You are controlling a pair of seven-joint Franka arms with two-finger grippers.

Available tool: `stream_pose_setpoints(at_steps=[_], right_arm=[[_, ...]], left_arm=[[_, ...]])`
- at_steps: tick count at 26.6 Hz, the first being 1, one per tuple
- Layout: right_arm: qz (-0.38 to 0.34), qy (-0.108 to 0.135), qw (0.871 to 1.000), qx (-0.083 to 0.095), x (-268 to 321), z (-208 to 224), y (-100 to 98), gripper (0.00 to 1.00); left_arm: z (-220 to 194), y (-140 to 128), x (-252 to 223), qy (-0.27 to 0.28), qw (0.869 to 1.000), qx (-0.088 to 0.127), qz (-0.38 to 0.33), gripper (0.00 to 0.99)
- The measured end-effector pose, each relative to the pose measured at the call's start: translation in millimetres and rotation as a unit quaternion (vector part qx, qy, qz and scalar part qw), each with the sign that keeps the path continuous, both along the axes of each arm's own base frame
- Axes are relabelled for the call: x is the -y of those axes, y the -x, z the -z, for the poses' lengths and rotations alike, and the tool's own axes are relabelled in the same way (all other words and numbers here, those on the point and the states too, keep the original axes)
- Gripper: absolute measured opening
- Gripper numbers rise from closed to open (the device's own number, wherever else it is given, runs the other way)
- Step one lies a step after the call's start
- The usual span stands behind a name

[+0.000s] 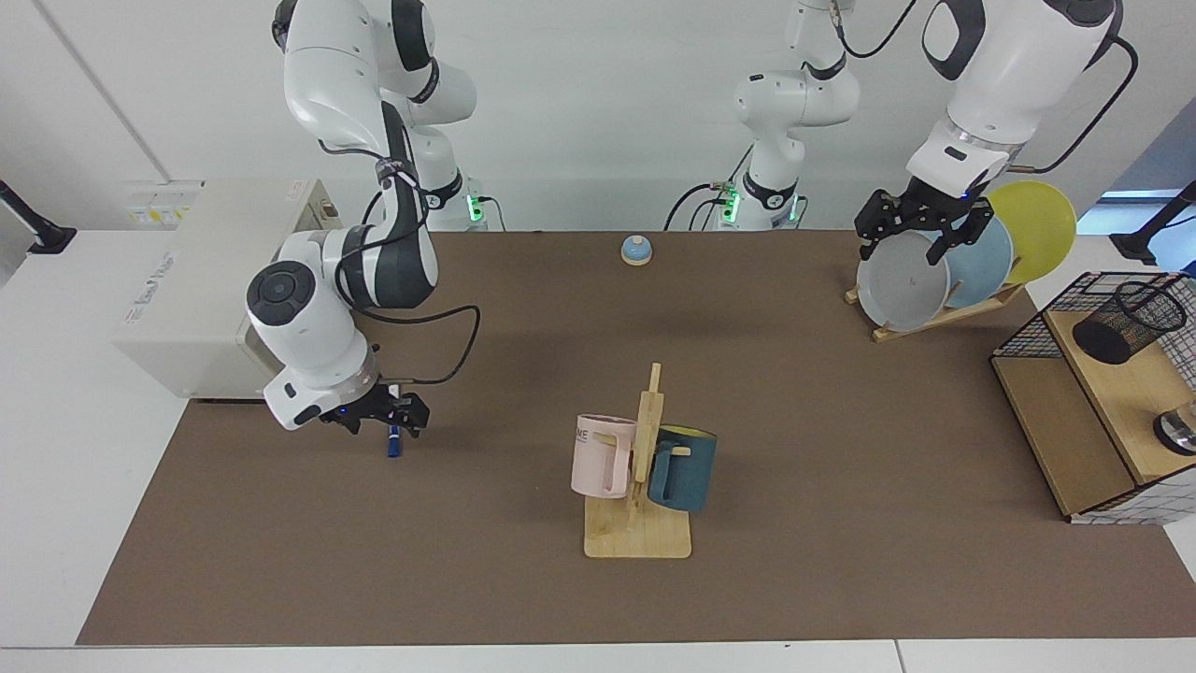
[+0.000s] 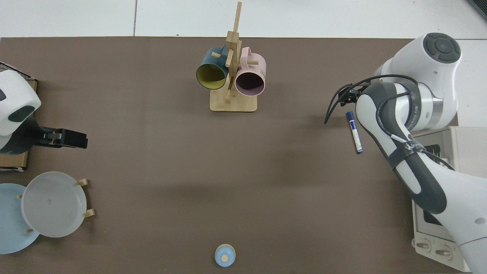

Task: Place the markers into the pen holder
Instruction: 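Lower the right gripper over the marker and close on it, then lift the marker with the right gripper and carry it toward the middle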

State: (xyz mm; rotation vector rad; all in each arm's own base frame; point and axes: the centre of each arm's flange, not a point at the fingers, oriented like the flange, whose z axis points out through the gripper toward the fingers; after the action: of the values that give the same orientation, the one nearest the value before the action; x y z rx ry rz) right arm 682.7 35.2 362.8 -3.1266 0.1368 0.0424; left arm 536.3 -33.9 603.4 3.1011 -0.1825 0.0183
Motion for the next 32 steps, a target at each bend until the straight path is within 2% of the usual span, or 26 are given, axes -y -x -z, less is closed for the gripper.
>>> stream_pose_setpoints(at_steps=[5,12,17,21,22,24,25,28,29,30,31,32], right_arm=[[-0.011,0.003,1.0,-0.007,4,34,9.1,1.0],[-0.03,0.004,1.0,-0.001,10,62,19.5,1.0],[-0.032,0.005,0.999,0.018,23,76,23.8,1.0],[-0.03,0.006,0.999,0.022,29,84,27.5,0.98],[-0.03,0.006,0.999,0.022,29,84,28.0,0.9],[-0.03,0.006,0.999,0.023,28,82,28.2,0.82],[-0.03,0.006,0.999,0.024,28,80,28.1,0.71],[-0.031,0.005,0.999,0.027,26,76,28.1,0.57],[-0.032,0.005,0.999,0.026,25,76,28.3,0.47],[-0.033,0.005,0.999,0.027,24,76,28.4,0.44],[-0.033,0.005,0.999,0.027,24,75,28.6,0.35],[-0.033,0.005,0.999,0.027,24,75,28.7,0.3]], left_arm=[[0,0,0,0.0,1.0,0.001,0.0,0.991],[-1,-1,1,0.0,1.0,0.004,0.0,0.991],[-1,-1,1,0.0,1.0,0.004,0.001,0.991],[-1,-1,1,0.0,1.0,0.004,0.001,0.991],[-1,-1,1,0.0,1.0,0.004,0.001,0.991],[-1,-1,1,0.0,1.0,0.004,0.001,0.991],[-1,-1,1,0.0,1.0,0.004,0.001,0.991],[-1,-1,1,0.0,1.0,0.004,0.001,0.991],[-1,-1,2,0.0,1.0,0.004,0.001,0.991],[-1,-1,2,0.0,1.0,0.004,0.002,0.991],[-1,-1,2,0.0,1.0,0.004,0.002,0.991],[-1,-1,2,0.0,1.0,0.004,0.002,0.991]])
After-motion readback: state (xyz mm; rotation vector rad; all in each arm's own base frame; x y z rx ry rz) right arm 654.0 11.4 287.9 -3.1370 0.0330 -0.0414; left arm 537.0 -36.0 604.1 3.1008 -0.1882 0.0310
